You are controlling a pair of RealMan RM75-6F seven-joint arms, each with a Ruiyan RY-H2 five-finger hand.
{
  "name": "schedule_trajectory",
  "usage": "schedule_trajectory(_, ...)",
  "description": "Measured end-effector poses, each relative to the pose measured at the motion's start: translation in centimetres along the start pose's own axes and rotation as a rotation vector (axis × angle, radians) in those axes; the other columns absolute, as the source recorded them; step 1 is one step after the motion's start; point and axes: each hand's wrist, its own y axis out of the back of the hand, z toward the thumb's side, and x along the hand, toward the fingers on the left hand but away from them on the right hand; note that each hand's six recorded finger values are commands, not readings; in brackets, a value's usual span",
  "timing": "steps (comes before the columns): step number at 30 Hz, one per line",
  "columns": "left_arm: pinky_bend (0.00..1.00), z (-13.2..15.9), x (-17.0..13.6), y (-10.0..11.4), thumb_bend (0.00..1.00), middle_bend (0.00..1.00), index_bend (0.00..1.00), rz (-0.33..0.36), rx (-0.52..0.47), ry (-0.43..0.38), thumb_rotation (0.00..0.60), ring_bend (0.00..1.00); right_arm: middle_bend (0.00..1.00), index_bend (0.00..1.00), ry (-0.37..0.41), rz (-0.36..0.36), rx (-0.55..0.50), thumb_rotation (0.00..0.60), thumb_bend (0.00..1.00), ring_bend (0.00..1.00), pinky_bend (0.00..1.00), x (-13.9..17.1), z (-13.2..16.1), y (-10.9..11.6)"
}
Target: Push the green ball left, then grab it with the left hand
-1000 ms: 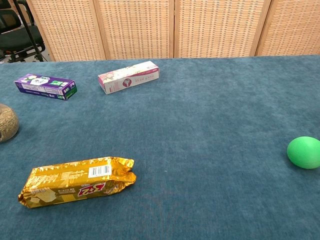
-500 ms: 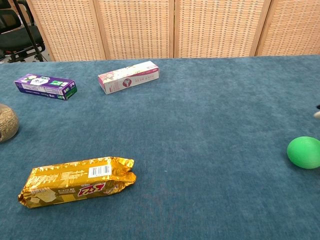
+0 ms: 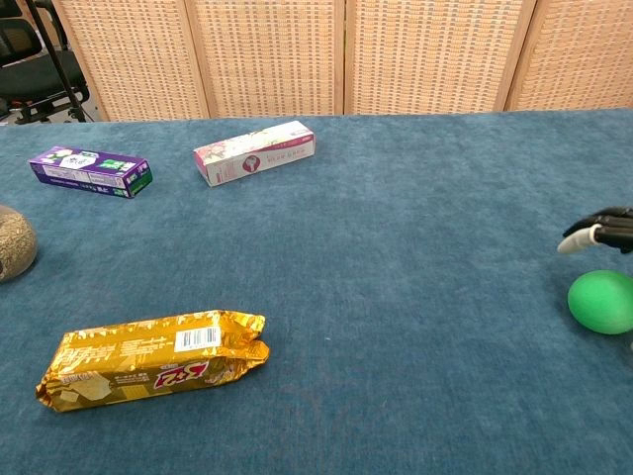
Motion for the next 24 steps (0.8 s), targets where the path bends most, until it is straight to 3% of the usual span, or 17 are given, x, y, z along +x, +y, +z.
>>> schedule_trajectory(2, 0.0, -0.1, 0.0, 0.0, 0.0, 0.0, 0.0, -0.001, -0.002, 0.002, 0.6, 0.0, 0.39, 0.41, -0.003, 0.004, 0.014, 0.6, 0.08, 0.38, 0.54, -0.4, 0.0, -0.3)
schedule_trajectory(5, 0.0, -0.1, 0.1, 0.0, 0.0, 0.0, 0.0, -0.002, -0.004, 0.004, 0.6, 0.0, 0.5, 0.52, -0.003, 0.008, 0.027, 0.6, 0.26, 0.47, 0.61, -1.2, 0.1, -0.6)
schedule_trajectory(9, 0.0, -0.2, 0.1, 0.1, 0.0, 0.0, 0.0, -0.003, -0.008, 0.005, 0.6, 0.0, 0.55, 0.56, 0.012, -0.021, 0.006, 0.6, 0.47, 0.51, 0.64, -1.6, 0.7, -0.3)
schedule_trajectory(17, 0.0, -0.3, 0.1, 0.4, 0.0, 0.0, 0.0, 0.001, -0.024, 0.007, 0.6, 0.0, 0.55, 0.56, 0.099, -0.14, -0.042, 0.6, 0.52, 0.51, 0.64, -2.6, 3.4, 2.7)
schedule_trajectory(24, 0.0, -0.4, 0.0, 0.6, 0.0, 0.0, 0.0, 0.001, -0.034, 0.003, 0.6, 0.0, 0.55, 0.56, 0.225, -0.217, -0.072, 0.6, 0.52, 0.51, 0.64, -4.6, 9.7, 7.0)
